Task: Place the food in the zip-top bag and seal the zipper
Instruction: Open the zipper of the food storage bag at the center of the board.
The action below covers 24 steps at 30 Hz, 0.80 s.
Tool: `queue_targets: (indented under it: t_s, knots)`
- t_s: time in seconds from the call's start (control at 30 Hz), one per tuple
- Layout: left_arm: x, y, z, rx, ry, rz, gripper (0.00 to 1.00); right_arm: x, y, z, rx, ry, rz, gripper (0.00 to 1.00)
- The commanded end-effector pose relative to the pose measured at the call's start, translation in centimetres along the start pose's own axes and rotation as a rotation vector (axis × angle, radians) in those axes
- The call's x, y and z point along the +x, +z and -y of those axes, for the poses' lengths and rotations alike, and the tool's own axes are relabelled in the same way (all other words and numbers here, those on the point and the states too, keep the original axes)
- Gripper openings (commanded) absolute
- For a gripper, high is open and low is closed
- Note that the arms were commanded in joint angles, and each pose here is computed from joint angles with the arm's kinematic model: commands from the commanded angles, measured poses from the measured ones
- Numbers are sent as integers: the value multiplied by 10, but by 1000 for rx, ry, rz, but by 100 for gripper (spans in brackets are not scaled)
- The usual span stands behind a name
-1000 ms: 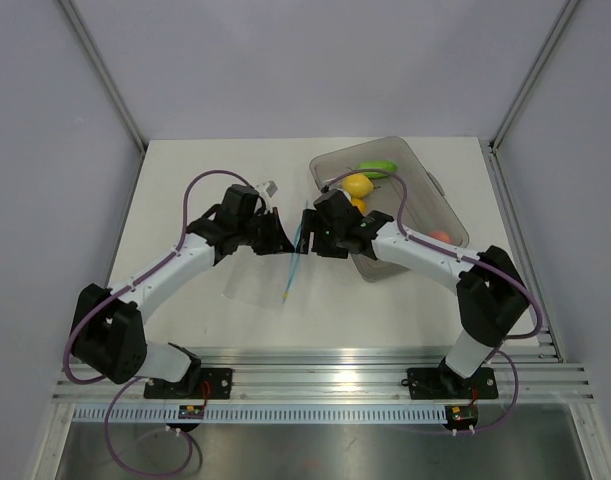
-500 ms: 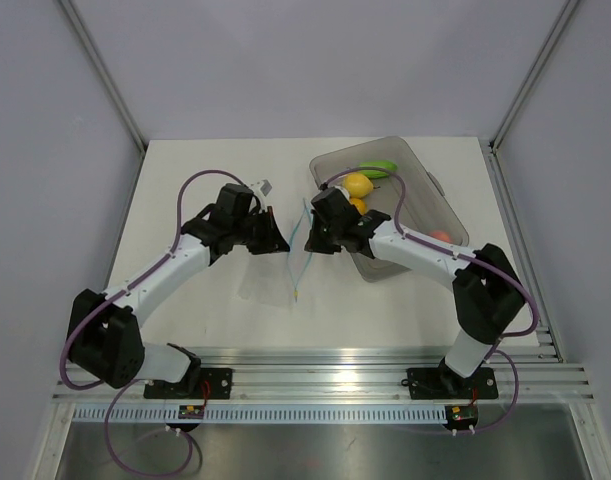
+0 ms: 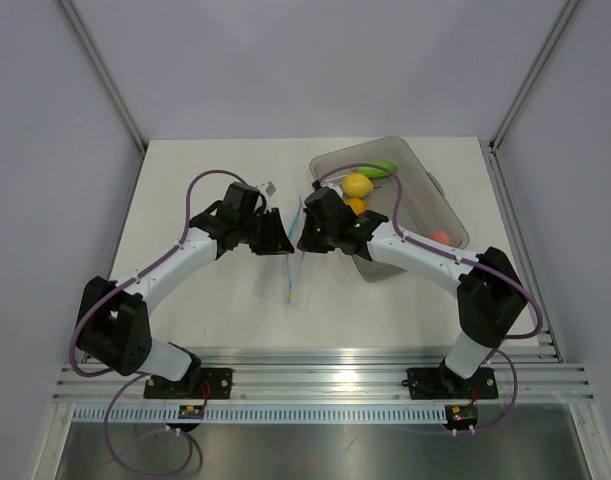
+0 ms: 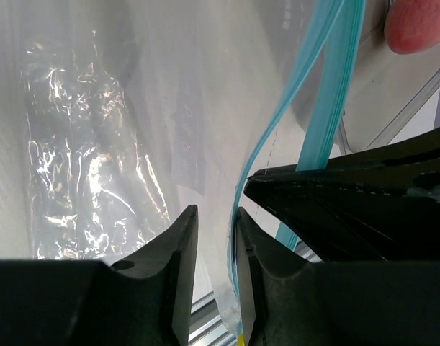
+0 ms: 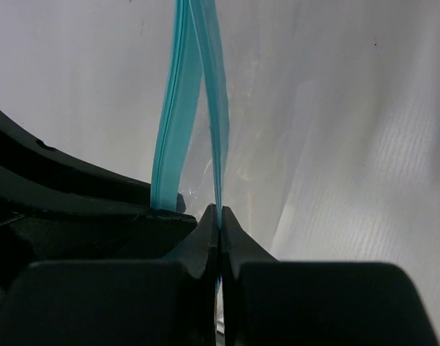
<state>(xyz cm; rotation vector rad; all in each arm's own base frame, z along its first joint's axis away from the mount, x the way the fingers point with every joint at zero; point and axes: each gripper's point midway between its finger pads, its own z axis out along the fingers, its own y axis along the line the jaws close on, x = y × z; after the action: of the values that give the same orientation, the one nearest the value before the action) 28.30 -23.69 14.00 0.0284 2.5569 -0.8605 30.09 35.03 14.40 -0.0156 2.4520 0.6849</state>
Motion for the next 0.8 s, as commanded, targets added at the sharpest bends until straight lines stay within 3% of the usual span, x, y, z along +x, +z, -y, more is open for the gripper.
queue_targets:
  t_s: [0.0, 0.07, 0.1, 0.17, 0.47, 0.77]
  knots:
    - [-16, -4, 17, 40, 17, 38, 29, -19, -15, -21, -39, -12, 68, 0]
    - [-14, -1, 17, 39, 14, 29, 27, -19, -16, -22, -43, -12, 69, 0]
    - [-14, -1, 15, 33, 8, 30, 13, -19, -15, -21, -40, -10, 70, 0]
    - [-13, -2, 12, 16, 3, 29, 0, -20, -16, -17, -17, -9, 77, 0]
    - [-39, -48, 0, -100, 17, 100, 0, -25, -8, 36, 197, -33, 92, 0]
    - [-56, -73, 15, -73, 55, 103, 0, -59, -9, 21, 163, -85, 131, 0]
